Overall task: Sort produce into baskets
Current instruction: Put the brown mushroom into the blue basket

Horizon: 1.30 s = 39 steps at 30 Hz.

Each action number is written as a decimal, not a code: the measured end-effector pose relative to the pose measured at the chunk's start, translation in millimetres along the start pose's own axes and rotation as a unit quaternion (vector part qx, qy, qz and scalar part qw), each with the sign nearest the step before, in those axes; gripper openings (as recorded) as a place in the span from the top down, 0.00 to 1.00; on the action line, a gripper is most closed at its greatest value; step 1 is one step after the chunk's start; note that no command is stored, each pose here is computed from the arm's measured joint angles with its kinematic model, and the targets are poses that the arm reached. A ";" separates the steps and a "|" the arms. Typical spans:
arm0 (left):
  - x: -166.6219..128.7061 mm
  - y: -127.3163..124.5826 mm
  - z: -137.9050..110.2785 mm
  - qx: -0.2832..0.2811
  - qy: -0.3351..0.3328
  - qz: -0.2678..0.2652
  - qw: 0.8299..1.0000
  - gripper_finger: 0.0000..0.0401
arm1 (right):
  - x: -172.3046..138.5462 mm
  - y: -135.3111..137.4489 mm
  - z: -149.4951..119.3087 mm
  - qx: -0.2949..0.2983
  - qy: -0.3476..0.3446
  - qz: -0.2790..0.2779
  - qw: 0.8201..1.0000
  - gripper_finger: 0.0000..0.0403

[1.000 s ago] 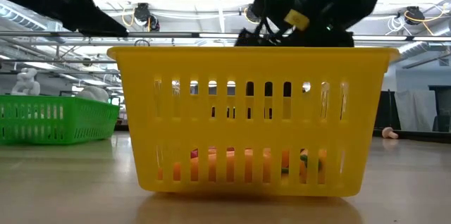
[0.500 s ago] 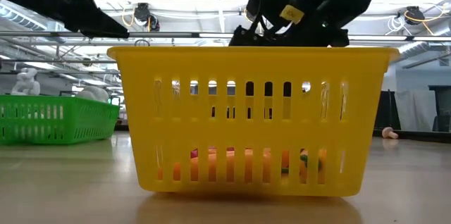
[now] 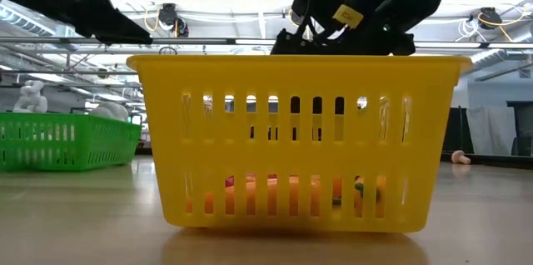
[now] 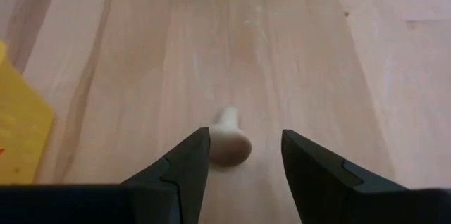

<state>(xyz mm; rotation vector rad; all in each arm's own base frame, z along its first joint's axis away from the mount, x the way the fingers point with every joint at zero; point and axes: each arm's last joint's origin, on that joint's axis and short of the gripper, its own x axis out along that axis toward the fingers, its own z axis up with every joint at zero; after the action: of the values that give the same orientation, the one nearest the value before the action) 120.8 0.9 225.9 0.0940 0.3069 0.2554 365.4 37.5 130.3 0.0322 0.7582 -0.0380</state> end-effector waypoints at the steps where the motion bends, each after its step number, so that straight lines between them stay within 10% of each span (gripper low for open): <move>1: 0.0 -0.1 0.0 0.000 0.000 -0.002 1.000 0.61 | 0.0 -0.3 0.4 0.001 -0.002 0.000 1.000 0.58; 21: 0.0 -0.5 0.1 -0.002 0.000 -0.009 1.000 0.61 | -1.8 -4.4 27.9 -0.009 -0.028 0.011 1.000 0.58; 39: 2.2 -1.8 -1.2 -0.005 0.008 -0.017 1.000 0.61 | 25.6 -3.5 67.0 0.147 0.188 -0.064 0.969 0.58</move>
<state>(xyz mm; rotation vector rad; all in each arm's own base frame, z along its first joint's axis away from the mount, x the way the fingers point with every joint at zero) 122.9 -0.2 223.9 0.0769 0.3230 0.2231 429.8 30.6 161.3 0.2785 1.1292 -0.2733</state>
